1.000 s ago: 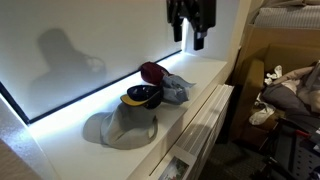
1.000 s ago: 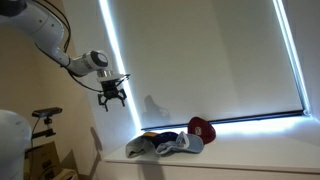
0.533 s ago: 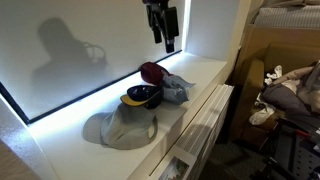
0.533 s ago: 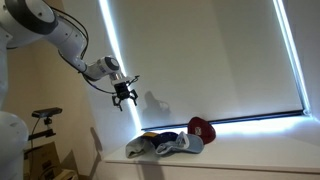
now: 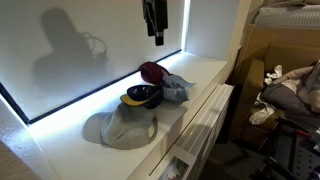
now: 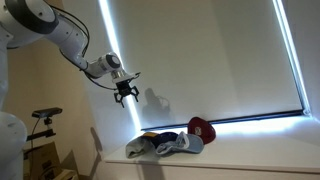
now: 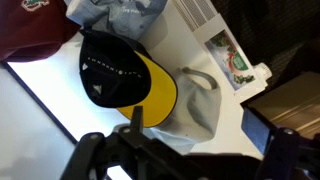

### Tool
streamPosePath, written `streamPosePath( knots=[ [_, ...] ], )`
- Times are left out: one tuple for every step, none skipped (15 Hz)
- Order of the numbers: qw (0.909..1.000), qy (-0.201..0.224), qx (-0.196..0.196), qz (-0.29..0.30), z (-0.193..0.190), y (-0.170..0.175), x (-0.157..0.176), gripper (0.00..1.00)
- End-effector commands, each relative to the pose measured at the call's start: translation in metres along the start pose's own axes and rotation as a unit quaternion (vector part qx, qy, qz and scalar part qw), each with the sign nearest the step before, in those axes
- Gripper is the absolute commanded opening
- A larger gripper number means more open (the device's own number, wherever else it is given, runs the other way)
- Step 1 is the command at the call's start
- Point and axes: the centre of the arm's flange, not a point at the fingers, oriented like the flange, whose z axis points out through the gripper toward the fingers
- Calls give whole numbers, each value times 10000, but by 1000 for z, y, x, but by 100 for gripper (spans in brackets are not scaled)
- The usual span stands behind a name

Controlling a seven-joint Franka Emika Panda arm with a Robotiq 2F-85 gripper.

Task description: Move the black and beige caps to the right

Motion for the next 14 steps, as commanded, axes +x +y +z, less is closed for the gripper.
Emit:
streamPosePath(
  knots=[
    [9948, 464, -617, 662, -26, 17, 5, 100],
    [9915, 668, -846, 735, -28, 24, 7, 100],
    [9912, 694, -835, 752, -25, 33, 9, 100],
    [9937, 675, -639, 621, -13, 45, 12, 100],
    [9959, 642, -402, 493, 1, 53, 13, 100],
    [9977, 647, -9, 214, 25, 64, 17, 100],
    [9975, 689, 152, 37, 46, 70, 19, 100],
    [9966, 715, 390, -150, 73, 78, 21, 100],
    [9956, 580, 696, -229, 94, 83, 22, 100],
    [9975, 634, 317, 25, 62, 58, 8, 100],
    [9970, 598, 490, -63, 86, 64, 9, 100],
    [9966, 568, 583, -105, 102, 69, 10, 100],
    [9964, 561, 621, -119, 110, 72, 13, 100],
    [9963, 572, 625, -128, 111, 73, 15, 100]
  ],
)
